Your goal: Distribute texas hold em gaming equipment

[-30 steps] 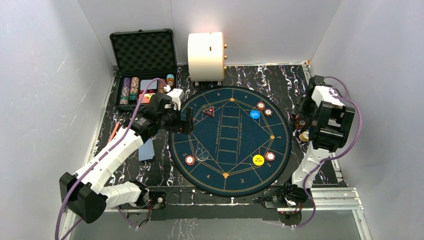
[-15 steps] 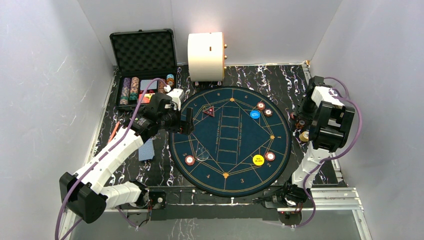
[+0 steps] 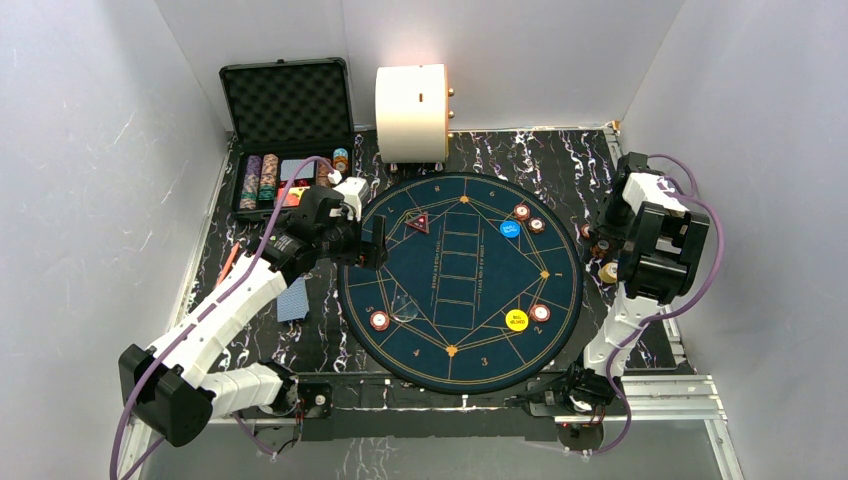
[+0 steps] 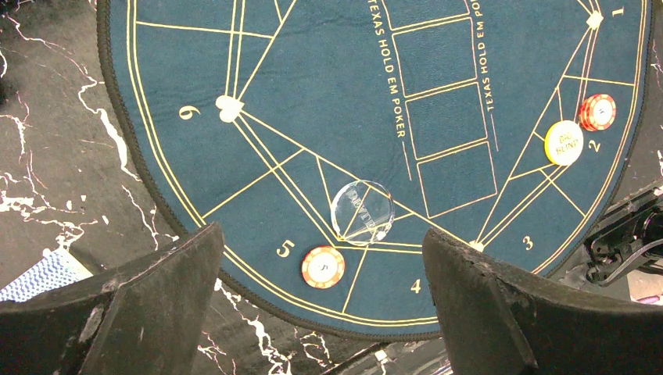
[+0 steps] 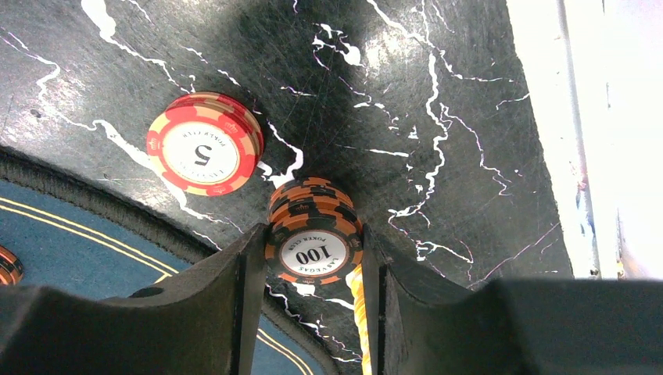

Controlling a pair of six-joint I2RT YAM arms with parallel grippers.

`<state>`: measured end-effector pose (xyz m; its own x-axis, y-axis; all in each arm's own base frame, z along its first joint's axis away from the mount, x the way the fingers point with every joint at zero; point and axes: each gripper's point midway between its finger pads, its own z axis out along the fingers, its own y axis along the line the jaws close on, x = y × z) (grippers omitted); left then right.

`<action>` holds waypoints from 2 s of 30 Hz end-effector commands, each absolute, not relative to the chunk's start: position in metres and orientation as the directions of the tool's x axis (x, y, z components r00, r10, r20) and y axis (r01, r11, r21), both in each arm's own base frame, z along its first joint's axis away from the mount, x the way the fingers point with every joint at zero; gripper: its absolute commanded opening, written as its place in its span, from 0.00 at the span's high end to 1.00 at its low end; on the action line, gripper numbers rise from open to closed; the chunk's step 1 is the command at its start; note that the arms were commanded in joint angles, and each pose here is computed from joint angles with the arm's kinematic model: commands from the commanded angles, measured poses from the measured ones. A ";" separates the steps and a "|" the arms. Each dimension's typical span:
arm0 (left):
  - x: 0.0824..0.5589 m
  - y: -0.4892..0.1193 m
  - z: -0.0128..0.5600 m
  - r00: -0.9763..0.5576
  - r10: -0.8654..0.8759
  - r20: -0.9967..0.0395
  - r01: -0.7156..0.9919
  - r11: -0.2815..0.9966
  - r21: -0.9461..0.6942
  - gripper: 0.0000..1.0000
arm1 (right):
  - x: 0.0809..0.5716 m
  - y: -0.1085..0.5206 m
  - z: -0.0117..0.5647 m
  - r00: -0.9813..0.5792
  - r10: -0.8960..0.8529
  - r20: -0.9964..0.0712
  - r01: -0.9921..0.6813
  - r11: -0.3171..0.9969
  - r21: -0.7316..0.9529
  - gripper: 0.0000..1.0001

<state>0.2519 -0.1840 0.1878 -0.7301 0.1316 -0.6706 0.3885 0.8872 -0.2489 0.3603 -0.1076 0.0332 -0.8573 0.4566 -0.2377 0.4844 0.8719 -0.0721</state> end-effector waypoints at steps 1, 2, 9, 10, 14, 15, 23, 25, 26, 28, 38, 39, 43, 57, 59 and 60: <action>0.248 -0.181 0.191 -0.716 0.139 -0.684 0.399 0.886 -0.237 0.02 | 0.360 -0.116 0.036 -0.852 0.458 -0.255 0.495 0.863 -0.101 0.56; 0.248 -0.181 0.192 -0.715 0.139 -0.685 0.399 0.886 -0.238 0.01 | 0.360 -0.116 0.039 -0.849 0.461 -0.257 0.498 0.862 -0.100 0.58; 0.250 -0.183 0.198 -0.709 0.131 -0.693 0.401 0.883 -0.244 0.02 | 0.357 -0.103 0.084 -0.823 0.476 -0.310 0.511 0.859 -0.036 0.65; 0.250 -0.183 0.200 -0.706 0.128 -0.697 0.403 0.881 -0.247 0.02 | 0.354 -0.099 0.089 -0.819 0.479 -0.315 0.511 0.859 -0.025 0.66; 0.248 -0.184 0.209 -0.701 0.107 -0.705 0.403 0.875 -0.268 0.02 | 0.343 -0.078 0.109 -0.817 0.467 -0.340 0.492 0.870 0.013 0.68; 0.247 -0.184 0.211 -0.700 0.100 -0.707 0.402 0.874 -0.274 0.02 | 0.340 -0.073 0.113 -0.820 0.459 -0.344 0.485 0.875 0.012 0.68; 0.234 -0.189 0.225 -0.708 0.033 -0.705 0.396 0.845 -0.359 0.02 | 0.314 0.017 0.129 -0.877 0.343 -0.335 0.354 0.935 0.032 0.68; 0.231 -0.191 0.231 -0.706 0.017 -0.708 0.401 0.834 -0.380 0.02 | 0.302 0.042 0.130 -0.897 0.303 -0.322 0.309 0.951 0.034 0.68; 0.230 -0.192 0.234 -0.703 0.011 -0.711 0.403 0.830 -0.386 0.01 | 0.295 0.053 0.131 -0.900 0.298 -0.320 0.300 0.953 0.042 0.68; 0.228 -0.190 0.239 -0.694 0.006 -0.720 0.405 0.830 -0.384 0.02 | 0.281 0.072 0.130 -0.911 0.275 -0.308 0.272 0.961 0.054 0.68; 0.220 -0.176 0.255 -0.666 0.014 -0.746 0.404 0.847 -0.345 0.02 | 0.199 0.128 0.116 -0.951 0.208 -0.231 0.209 0.978 0.022 0.68; 0.219 -0.175 0.255 -0.666 0.016 -0.746 0.403 0.849 -0.342 0.02 | 0.192 0.128 0.112 -0.953 0.209 -0.218 0.212 0.977 0.010 0.68; 0.218 -0.172 0.257 -0.662 0.015 -0.750 0.401 0.852 -0.337 0.02 | 0.163 0.116 0.098 -0.960 0.227 -0.162 0.237 0.970 -0.051 0.68; 0.217 -0.171 0.251 -0.669 0.032 -0.742 0.403 0.855 -0.327 0.02 | 0.125 0.089 0.047 -0.908 0.389 -0.158 0.406 0.909 -0.095 0.65; 0.217 -0.171 0.250 -0.671 0.032 -0.741 0.400 0.857 -0.325 0.02 | 0.123 0.087 0.041 -0.901 0.402 -0.162 0.420 0.902 -0.097 0.64; 0.217 -0.171 0.249 -0.673 0.034 -0.739 0.399 0.858 -0.324 0.02 | 0.122 0.086 0.038 -0.897 0.411 -0.164 0.429 0.898 -0.099 0.64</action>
<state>0.2195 -0.1740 0.2394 -0.6907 0.0321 -0.7224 0.3885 0.8590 -0.3333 0.1181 0.0917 0.0451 -0.9273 0.3566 -0.1140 0.3673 0.9255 -0.0928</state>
